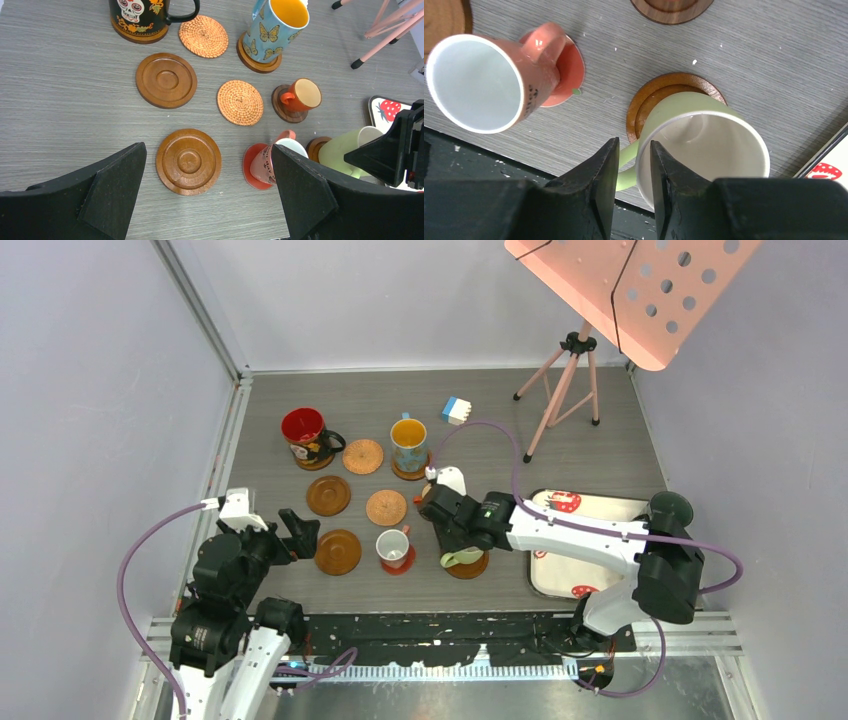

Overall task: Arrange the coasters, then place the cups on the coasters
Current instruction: Place the cup on the coaster, then pick up the cup from the tray.

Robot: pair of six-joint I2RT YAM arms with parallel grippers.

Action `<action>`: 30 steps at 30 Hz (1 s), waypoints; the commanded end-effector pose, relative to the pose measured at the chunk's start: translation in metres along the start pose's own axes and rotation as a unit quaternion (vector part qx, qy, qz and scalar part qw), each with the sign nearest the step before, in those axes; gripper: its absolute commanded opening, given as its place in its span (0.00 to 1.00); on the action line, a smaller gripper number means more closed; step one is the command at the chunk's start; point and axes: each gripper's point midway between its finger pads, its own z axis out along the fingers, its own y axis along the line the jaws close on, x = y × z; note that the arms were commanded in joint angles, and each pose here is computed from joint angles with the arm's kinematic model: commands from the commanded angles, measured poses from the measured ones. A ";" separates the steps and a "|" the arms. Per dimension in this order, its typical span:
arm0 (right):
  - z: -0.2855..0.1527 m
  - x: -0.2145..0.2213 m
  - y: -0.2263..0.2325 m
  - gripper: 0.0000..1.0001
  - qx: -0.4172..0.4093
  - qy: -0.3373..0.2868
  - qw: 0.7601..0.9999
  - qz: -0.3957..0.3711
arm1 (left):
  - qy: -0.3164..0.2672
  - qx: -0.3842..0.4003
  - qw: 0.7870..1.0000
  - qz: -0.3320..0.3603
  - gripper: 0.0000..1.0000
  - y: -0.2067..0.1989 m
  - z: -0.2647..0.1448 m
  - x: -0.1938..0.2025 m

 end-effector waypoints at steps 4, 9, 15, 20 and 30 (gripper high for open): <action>-0.040 -0.041 0.019 0.39 -0.043 -0.055 0.997 0.028 | -0.018 0.010 1.000 0.003 0.99 -0.004 0.002 -0.010; -0.061 -0.067 0.011 0.44 -0.032 -0.097 0.994 0.031 | -0.025 0.008 1.000 0.002 0.99 -0.003 0.001 -0.011; -0.082 -0.088 -0.054 0.47 0.076 -0.163 0.980 0.088 | -0.021 0.005 1.000 0.003 0.99 -0.003 0.002 -0.010; -0.099 -0.083 -0.125 0.47 0.154 -0.198 0.947 0.202 | -0.023 0.008 1.000 0.003 0.99 -0.004 0.001 -0.010; -0.136 -0.032 -0.260 0.55 0.341 -0.234 0.854 0.317 | -0.023 0.012 1.000 0.003 0.99 -0.005 0.001 -0.010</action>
